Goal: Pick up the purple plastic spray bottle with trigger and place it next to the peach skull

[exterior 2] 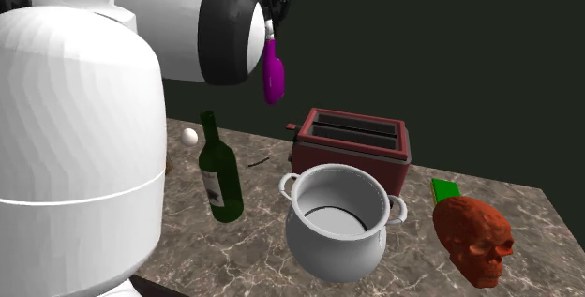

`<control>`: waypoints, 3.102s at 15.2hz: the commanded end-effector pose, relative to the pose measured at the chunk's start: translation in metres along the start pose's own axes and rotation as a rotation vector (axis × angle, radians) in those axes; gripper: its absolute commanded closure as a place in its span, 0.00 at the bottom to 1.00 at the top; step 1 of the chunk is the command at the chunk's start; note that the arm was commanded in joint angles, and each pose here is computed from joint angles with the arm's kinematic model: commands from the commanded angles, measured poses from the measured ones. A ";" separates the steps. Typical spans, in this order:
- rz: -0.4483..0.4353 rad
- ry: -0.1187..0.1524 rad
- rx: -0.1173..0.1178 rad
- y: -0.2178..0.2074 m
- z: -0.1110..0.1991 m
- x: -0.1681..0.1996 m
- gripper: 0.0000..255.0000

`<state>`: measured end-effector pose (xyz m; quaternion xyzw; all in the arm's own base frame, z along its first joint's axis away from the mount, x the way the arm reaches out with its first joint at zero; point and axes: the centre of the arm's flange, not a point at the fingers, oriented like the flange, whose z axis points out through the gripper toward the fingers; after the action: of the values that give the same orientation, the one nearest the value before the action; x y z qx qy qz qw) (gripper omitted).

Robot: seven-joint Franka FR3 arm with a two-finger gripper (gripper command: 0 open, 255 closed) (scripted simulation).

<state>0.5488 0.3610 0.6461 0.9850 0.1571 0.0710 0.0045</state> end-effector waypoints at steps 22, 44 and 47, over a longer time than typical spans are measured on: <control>0.000 0.000 0.000 0.286 -0.056 -0.082 1.00; 0.000 0.000 0.000 0.481 -0.059 -0.142 1.00; 0.000 0.000 0.000 0.481 -0.043 -0.144 1.00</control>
<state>0.5565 -0.1420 0.6887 0.9851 0.1569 0.0708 0.0043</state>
